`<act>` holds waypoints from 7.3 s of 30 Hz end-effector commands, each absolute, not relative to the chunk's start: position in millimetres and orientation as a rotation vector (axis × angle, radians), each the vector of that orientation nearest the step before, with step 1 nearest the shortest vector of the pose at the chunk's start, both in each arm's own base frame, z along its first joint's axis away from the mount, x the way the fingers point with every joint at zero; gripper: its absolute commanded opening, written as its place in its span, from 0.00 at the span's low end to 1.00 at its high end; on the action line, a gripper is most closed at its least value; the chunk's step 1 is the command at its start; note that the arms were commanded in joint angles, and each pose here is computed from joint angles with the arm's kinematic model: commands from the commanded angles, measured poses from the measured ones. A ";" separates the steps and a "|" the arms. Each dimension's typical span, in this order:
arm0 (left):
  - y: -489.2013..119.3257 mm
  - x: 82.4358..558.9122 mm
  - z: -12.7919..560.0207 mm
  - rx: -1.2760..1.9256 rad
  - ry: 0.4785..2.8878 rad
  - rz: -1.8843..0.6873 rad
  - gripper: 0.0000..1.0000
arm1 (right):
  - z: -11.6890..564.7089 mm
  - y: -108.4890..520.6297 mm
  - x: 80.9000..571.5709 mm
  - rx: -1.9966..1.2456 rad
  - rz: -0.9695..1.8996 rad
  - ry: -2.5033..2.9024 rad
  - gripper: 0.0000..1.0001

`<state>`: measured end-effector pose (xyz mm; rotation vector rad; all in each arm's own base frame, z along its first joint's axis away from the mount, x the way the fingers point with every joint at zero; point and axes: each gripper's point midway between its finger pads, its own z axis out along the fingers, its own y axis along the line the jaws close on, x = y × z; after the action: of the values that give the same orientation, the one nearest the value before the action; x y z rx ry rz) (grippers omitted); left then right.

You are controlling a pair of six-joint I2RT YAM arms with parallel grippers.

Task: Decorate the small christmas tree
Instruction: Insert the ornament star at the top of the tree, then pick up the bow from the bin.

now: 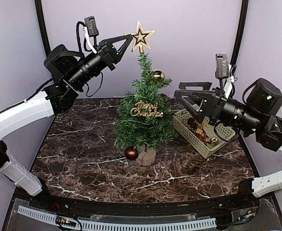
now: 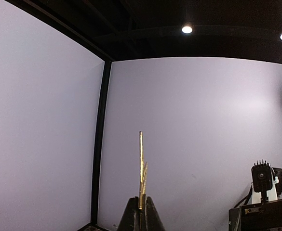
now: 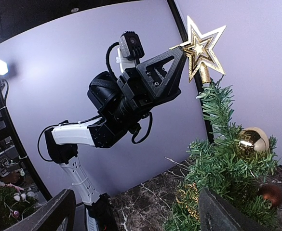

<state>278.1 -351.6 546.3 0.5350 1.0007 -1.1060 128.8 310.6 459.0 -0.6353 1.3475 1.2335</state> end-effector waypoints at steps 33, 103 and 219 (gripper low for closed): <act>-341.2 277.1 565.2 0.533 0.914 -1.116 0.00 | 466.1 306.7 129.3 -0.595 1.264 1.308 0.89; -334.6 261.9 522.2 0.586 0.954 -1.119 0.48 | 464.1 310.9 130.9 -0.595 1.264 1.309 0.90; -127.7 323.7 264.0 0.377 1.916 -0.508 0.89 | 98.1 56.7 425.2 0.198 0.054 2.541 0.00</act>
<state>332.6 -125.7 242.1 0.3514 2.0021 -0.4855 413.6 67.2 43.6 0.1944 2.6868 0.1127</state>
